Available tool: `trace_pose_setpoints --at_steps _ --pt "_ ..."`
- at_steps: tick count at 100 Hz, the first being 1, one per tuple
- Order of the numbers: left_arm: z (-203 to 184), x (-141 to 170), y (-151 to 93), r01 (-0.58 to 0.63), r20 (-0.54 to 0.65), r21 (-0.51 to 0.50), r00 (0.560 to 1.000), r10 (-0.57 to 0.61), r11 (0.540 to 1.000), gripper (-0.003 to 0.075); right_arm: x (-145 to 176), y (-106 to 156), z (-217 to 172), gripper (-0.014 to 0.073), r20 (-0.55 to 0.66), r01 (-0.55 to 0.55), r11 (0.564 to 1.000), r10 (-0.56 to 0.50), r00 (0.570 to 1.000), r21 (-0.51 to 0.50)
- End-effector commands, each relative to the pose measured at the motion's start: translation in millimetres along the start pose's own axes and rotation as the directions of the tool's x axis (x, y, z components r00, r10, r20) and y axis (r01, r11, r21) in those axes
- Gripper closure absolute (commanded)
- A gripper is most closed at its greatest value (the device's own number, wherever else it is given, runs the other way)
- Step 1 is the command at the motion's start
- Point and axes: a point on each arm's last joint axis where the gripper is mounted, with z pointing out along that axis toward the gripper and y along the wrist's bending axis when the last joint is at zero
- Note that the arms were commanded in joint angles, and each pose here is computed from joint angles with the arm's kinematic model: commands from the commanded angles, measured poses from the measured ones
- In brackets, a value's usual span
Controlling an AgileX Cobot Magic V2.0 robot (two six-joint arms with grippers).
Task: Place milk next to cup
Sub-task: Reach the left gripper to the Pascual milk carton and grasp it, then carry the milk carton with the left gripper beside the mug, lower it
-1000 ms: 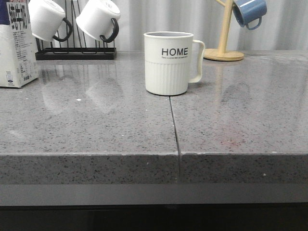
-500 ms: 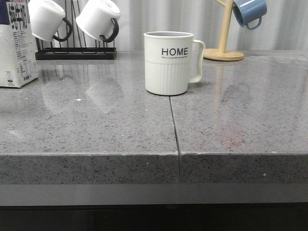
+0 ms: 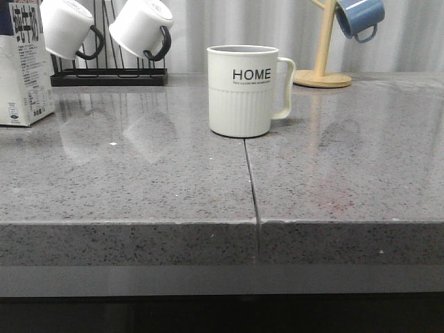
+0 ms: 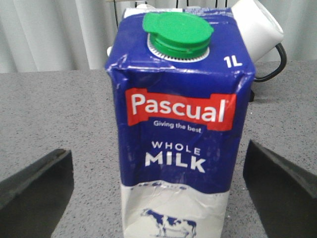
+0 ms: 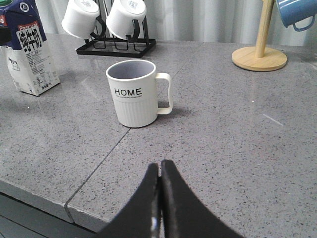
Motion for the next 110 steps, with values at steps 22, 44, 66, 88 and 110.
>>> trace_pose_setpoints --at_steps 22,44,66,88,110 --pt "29.1 -26.3 -2.7 0.026 0.13 -0.001 0.991 -0.025 1.0 0.005 -14.3 1.1 -2.3 0.0659 0.093 0.001 1.0 -0.001 0.996 -0.002" --pt "43.6 -26.0 -2.0 0.03 0.138 -0.007 0.99 -0.029 1.0 0.0095 -14.3 1.1 -2.3 0.0659 0.093 0.001 1.0 -0.001 0.996 -0.002" --pt "43.7 -25.7 -1.9 0.034 0.135 -0.007 0.99 -0.033 0.999 0.0368 -14.3 1.1 -2.3 0.0659 0.093 0.001 1.0 -0.001 0.996 -0.002" --pt "42.4 -25.5 -5.8 0.056 0.119 0.002 0.991 -0.056 0.998 0.0535 -14.3 1.1 -2.3 0.0659 0.093 0.001 1.0 -0.001 0.996 -0.002" --pt "22.6 -39.6 -19.5 0.043 0.135 0.028 0.99 -0.047 0.999 0.0566 -14.3 1.1 -2.3 0.0659 0.093 0.001 1.0 -0.001 0.996 -0.002"
